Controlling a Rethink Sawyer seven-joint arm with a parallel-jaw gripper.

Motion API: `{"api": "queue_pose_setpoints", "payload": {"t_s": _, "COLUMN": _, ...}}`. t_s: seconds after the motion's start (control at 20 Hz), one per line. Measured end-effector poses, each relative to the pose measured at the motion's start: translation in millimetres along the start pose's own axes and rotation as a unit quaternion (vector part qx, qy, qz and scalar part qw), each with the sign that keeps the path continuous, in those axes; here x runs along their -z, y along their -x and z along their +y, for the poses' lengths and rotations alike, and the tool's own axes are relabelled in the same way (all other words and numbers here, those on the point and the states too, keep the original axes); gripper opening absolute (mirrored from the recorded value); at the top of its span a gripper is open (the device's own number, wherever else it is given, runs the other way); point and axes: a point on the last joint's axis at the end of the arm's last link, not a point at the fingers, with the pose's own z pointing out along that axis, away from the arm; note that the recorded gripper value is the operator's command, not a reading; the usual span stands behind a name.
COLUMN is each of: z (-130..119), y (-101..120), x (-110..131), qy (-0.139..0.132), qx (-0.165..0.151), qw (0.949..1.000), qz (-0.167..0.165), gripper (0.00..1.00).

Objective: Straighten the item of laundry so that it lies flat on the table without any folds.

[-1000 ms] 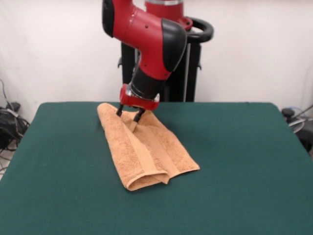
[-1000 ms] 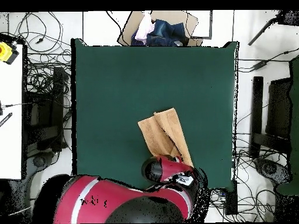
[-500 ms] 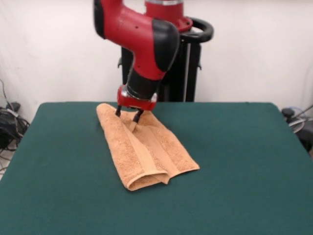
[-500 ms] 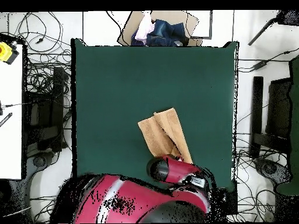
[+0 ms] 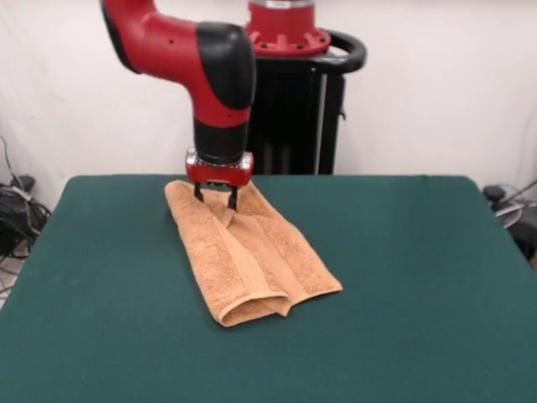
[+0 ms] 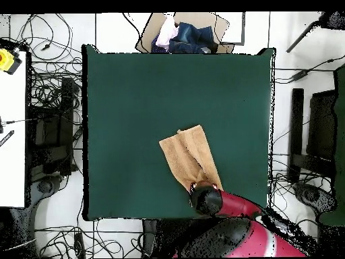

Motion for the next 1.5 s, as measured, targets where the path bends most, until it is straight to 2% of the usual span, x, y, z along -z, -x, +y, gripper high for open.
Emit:
{"api": "queue_pose_setpoints", "payload": {"t_s": 0.05, "z": -0.7, "y": -0.3, "x": 0.0, "qy": 0.009, "qx": -0.004, "qw": 0.9999, "qz": -0.002, "gripper": 1.00}}
{"api": "queue_pose_setpoints", "payload": {"t_s": 0.1, "z": -1.9, "y": -0.3, "x": 0.4, "qy": 0.031, "qx": -0.015, "qw": 0.9994, "qz": -0.007, "gripper": 1.00}}
{"api": "queue_pose_setpoints", "payload": {"t_s": 0.3, "z": -0.8, "y": 4.4, "x": 3.0, "qy": 0.074, "qx": -0.037, "qw": 0.9965, "qz": -0.015, "gripper": 1.00}}
{"api": "queue_pose_setpoints", "payload": {"t_s": 0.35, "z": 7.2, "y": 9.8, "x": 6.3, "qy": 0.111, "qx": -0.046, "qw": 0.9925, "qz": -0.021, "gripper": 1.00}}
{"api": "queue_pose_setpoints", "payload": {"t_s": 0.4, "z": 10.7, "y": 11.6, "x": 7.5, "qy": 0.122, "qx": -0.047, "qw": 0.9912, "qz": -0.022, "gripper": 1.00}}
{"api": "queue_pose_setpoints", "payload": {"t_s": 0.5, "z": 25.8, "y": 18.3, "x": 12.3, "qy": 0.154, "qx": -0.044, "qw": 0.9867, "qz": -0.027, "gripper": 1.00}}
{"api": "queue_pose_setpoints", "payload": {"t_s": 0.8, "z": 85.0, "y": 35.4, "x": 27.4, "qy": 0.219, "qx": -0.004, "qw": 0.9751, "qz": -0.037, "gripper": 1.00}}
{"api": "queue_pose_setpoints", "payload": {"t_s": 0.95, "z": 116.4, "y": 37.6, "x": 35.2, "qy": 0.239, "qx": 0.022, "qw": 0.9699, "qz": -0.039, "gripper": 1.00}}
{"api": "queue_pose_setpoints", "payload": {"t_s": 1.15, "z": 144.0, "y": 39.8, "x": 41.8, "qy": 0.251, "qx": 0.047, "qw": 0.9661, "qz": -0.040, "gripper": 1.00}}
{"api": "queue_pose_setpoints", "payload": {"t_s": 1.25, "z": 157.1, "y": 39.3, "x": 43.3, "qy": 0.252, "qx": 0.059, "qw": 0.9652, "qz": -0.037, "gripper": 1.00}}
{"api": "queue_pose_setpoints", "payload": {"t_s": 1.5, "z": 171.6, "y": 36.7, "x": 41.7, "qy": 0.247, "qx": 0.076, "qw": 0.9656, "qz": -0.032, "gripper": 1.00}}
